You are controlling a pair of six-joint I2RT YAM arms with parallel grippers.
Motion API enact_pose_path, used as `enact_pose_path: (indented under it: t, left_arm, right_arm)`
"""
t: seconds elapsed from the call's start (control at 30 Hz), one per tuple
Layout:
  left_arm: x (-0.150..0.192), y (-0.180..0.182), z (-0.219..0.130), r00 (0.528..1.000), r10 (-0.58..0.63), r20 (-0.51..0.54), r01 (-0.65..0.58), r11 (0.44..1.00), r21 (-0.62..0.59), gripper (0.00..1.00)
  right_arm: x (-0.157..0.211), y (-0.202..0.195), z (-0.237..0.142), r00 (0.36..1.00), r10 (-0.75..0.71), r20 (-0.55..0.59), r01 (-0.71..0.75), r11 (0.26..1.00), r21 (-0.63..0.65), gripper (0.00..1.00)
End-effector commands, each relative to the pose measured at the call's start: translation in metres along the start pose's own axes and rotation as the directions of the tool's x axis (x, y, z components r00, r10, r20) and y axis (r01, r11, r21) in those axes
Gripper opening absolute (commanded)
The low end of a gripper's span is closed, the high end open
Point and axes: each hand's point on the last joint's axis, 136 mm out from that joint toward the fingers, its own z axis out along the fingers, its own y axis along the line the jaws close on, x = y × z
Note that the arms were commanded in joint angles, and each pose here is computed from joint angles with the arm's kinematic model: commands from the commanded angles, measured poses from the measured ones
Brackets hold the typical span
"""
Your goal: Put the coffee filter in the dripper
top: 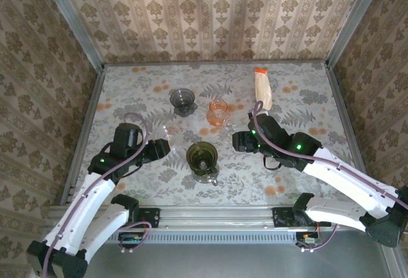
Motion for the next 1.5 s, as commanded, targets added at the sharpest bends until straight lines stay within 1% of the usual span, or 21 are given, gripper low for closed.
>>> enact_pose_path:
  t: [0.0, 0.1, 0.2, 0.27, 0.53, 0.63, 0.73, 0.83, 0.93, 1.03, 1.07, 1.1, 1.17, 1.3, 1.4, 1.47]
  left_arm:
    - [0.015, -0.016, -0.009, 0.996, 0.066, -0.063, -0.065, 0.998, 0.01, 0.42]
    - [0.024, -0.028, -0.003, 0.987, 0.115, -0.115, -0.114, 0.993, 0.015, 0.38]
    - [0.032, -0.038, 0.007, 0.972, 0.173, -0.157, -0.173, 0.985, 0.014, 0.37]
    - [0.034, -0.045, 0.013, 0.966, 0.19, -0.174, -0.189, 0.982, 0.024, 0.37]
    - [0.034, -0.053, 0.023, 0.964, 0.189, -0.185, -0.185, 0.982, 0.043, 0.34]
    - [0.035, -0.038, 0.019, 0.964, 0.181, -0.194, -0.191, 0.981, -0.033, 0.34]
    - [0.028, -0.022, 0.006, 0.974, 0.159, -0.161, -0.176, 0.979, -0.101, 0.41]
    - [0.013, -0.018, -0.013, 0.987, 0.14, -0.075, -0.148, 0.983, -0.107, 0.54]
    - [-0.011, -0.024, -0.031, 0.988, 0.147, 0.047, -0.142, 0.986, -0.088, 0.7]
    - [-0.043, -0.039, -0.043, 0.968, 0.159, 0.194, -0.153, 0.987, -0.046, 0.85]
    - [-0.054, -0.045, -0.044, 0.959, 0.157, 0.238, -0.156, 0.988, -0.023, 0.93]
    - [-0.062, -0.05, -0.044, 0.952, 0.154, 0.265, -0.159, 0.987, -0.003, 0.99]
    - [-0.08, -0.06, -0.045, 0.941, 0.145, 0.306, -0.164, 0.986, 0.037, 1.0]
    - [-0.109, -0.063, -0.047, 0.934, 0.111, 0.339, -0.144, 0.987, 0.076, 1.0]
    - [-0.118, -0.062, -0.04, 0.932, 0.08, 0.352, -0.138, 0.98, 0.143, 1.0]
    - [-0.12, -0.055, -0.029, 0.936, 0.052, 0.349, -0.116, 0.98, 0.164, 0.95]
  right_arm:
    - [0.002, 0.001, 0.006, 1.0, -0.003, -0.011, 0.002, 1.0, -0.019, 0.78]
    - [0.004, -0.002, 0.008, 1.0, 0.005, -0.015, -0.005, 1.0, -0.013, 0.78]
    - [0.006, -0.005, 0.006, 1.0, 0.012, -0.011, -0.012, 1.0, -0.015, 0.78]
    - [0.007, -0.007, 0.005, 1.0, 0.016, -0.009, -0.016, 1.0, -0.012, 0.78]
    - [0.014, -0.015, 0.001, 1.0, 0.028, -0.009, -0.028, 1.0, -0.008, 0.78]
    - [0.015, -0.015, 0.0, 1.0, 0.028, -0.01, -0.028, 1.0, -0.012, 0.78]
    - [0.014, -0.013, 0.0, 1.0, 0.025, -0.008, -0.025, 0.999, -0.022, 0.78]
    - [0.011, -0.009, 0.001, 1.0, 0.015, -0.001, -0.015, 0.999, -0.033, 0.78]
    - [0.004, -0.004, 0.002, 1.0, 0.007, 0.016, -0.006, 0.999, -0.044, 0.79]
    - [-0.013, -0.006, 0.006, 0.999, 0.012, 0.047, -0.011, 1.0, -0.02, 0.78]
    - [-0.022, -0.007, 0.008, 0.998, 0.028, 0.059, -0.027, 0.999, -0.018, 0.77]
    - [-0.03, -0.009, 0.011, 0.997, 0.046, 0.065, -0.045, 0.999, -0.017, 0.76]
    - [-0.053, -0.019, 0.019, 0.992, 0.087, 0.092, -0.087, 0.996, -0.004, 0.73]
    - [-0.094, -0.051, 0.033, 0.984, 0.109, 0.138, -0.123, 0.988, 0.097, 0.61]
    - [-0.118, -0.072, 0.048, 0.981, 0.136, 0.141, -0.156, 0.977, 0.145, 0.53]
    - [-0.132, -0.087, 0.063, 0.978, 0.159, 0.132, -0.181, 0.968, 0.176, 0.45]
